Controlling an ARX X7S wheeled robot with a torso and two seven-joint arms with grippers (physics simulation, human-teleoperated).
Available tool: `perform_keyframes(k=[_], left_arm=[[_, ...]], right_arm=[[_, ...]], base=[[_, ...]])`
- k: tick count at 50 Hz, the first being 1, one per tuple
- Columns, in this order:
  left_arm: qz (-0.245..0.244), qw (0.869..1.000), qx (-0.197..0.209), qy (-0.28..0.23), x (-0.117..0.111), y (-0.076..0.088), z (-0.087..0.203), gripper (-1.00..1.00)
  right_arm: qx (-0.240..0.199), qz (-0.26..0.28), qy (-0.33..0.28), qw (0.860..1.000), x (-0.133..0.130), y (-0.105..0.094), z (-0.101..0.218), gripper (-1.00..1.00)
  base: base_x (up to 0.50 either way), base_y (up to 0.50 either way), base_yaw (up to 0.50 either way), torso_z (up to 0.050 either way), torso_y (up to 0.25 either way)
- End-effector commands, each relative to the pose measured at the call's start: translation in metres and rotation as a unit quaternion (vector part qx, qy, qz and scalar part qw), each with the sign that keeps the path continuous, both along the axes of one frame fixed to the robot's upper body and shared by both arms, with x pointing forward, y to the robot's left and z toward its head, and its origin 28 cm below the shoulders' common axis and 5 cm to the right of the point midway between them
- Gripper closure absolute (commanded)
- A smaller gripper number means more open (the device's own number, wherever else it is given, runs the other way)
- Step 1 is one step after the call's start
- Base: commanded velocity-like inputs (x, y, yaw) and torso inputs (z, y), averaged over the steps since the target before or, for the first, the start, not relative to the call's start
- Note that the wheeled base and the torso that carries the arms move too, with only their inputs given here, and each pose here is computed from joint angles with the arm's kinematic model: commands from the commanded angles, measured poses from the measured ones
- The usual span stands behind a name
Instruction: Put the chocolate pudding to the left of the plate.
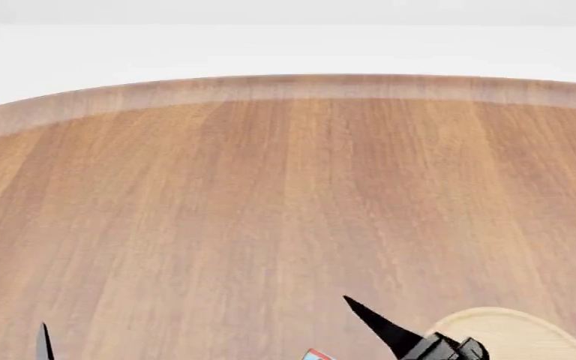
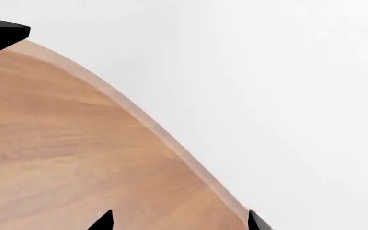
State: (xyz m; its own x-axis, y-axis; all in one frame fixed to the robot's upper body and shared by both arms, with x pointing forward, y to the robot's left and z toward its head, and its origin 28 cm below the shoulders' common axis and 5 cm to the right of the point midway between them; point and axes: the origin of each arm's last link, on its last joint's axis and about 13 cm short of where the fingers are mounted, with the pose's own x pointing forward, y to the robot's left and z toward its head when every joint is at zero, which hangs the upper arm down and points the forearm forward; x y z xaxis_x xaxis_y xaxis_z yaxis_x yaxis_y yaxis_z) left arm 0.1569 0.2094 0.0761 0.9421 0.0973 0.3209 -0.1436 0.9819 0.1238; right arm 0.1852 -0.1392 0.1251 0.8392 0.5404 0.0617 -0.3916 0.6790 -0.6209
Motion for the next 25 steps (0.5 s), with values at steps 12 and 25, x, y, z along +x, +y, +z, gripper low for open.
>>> perform_keyframes(k=[12, 25], left_arm=[[0.020, 0.988, 0.014, -0.152, -0.030, -0.002, 0.020, -1.00], [0.032, 0.969, 0.004, -0.246, -0.054, -0.002, 0.029, -1.00]], right_arm=[[0.203, -0.138, -0.202, 0.948, -0.057, 0.037, -0.020, -1.00], [0.246, -0.100, -0.287, 0.920, -0.091, 0.045, -0.006, -1.00]], base=[[0.00, 0.00, 0.00, 0.000, 0.000], [0.00, 0.00, 0.00, 0.000, 0.000]])
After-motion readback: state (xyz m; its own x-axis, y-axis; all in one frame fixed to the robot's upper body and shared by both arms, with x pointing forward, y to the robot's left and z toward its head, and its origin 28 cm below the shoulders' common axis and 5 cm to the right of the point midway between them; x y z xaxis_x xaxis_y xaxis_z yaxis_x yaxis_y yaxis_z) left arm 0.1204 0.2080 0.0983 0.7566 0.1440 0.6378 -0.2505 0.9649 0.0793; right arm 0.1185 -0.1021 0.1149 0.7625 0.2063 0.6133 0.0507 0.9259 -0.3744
